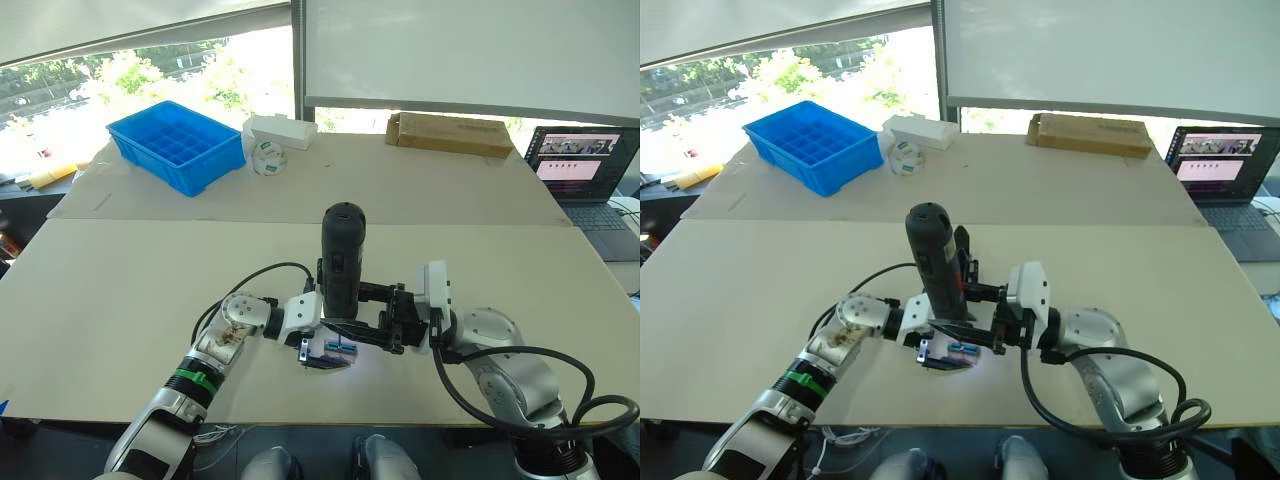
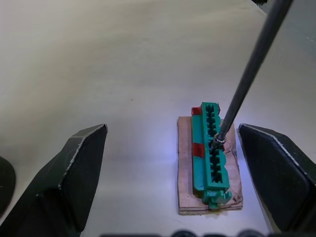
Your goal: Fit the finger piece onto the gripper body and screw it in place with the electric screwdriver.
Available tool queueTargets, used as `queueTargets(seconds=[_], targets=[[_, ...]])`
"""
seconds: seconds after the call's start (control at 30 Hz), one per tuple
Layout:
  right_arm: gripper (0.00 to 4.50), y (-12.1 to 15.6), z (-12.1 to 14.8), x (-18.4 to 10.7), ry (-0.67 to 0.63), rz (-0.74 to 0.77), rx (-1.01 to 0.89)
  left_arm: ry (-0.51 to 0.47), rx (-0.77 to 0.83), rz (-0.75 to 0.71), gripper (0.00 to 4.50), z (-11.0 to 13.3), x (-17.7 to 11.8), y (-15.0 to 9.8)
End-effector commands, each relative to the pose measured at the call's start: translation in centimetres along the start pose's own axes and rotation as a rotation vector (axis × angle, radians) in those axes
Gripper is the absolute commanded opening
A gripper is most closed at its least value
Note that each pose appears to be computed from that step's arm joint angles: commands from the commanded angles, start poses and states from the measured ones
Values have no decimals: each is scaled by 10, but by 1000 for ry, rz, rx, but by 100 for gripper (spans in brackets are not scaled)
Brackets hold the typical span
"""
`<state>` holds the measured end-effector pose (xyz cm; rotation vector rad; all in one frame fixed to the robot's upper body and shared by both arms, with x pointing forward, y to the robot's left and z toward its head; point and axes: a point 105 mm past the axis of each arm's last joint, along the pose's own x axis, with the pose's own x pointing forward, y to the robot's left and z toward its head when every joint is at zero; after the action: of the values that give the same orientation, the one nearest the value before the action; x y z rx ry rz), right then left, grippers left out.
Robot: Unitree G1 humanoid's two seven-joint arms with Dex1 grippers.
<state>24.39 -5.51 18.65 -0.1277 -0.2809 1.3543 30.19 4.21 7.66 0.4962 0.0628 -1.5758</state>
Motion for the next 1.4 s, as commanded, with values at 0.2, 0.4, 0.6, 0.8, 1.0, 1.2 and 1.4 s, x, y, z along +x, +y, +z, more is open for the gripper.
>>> queueTargets(seconds=[0.2,0.4,0.6,0.8,1.0,1.2,1.4], targets=[[192,7,14,4,-50,36,-46,-6,39,12,450,7,0,6],[192,7,14,4,-46,41,-48,-4,38,14,450,6,-1,7],[192,1,17,3,-46,27,-67,-8,38,16,450,7,-1,7],[192,0,30,6,-77,27,-83,-31,39,7,450,14,-4,6],[192,-1,37,6,-87,32,-81,-61,40,1,450,26,-9,4],[192,-5,47,6,-92,24,-63,-72,44,11,450,36,-21,1],[192,-11,59,5,-90,16,-62,-52,3,53,450,33,-47,-8]])
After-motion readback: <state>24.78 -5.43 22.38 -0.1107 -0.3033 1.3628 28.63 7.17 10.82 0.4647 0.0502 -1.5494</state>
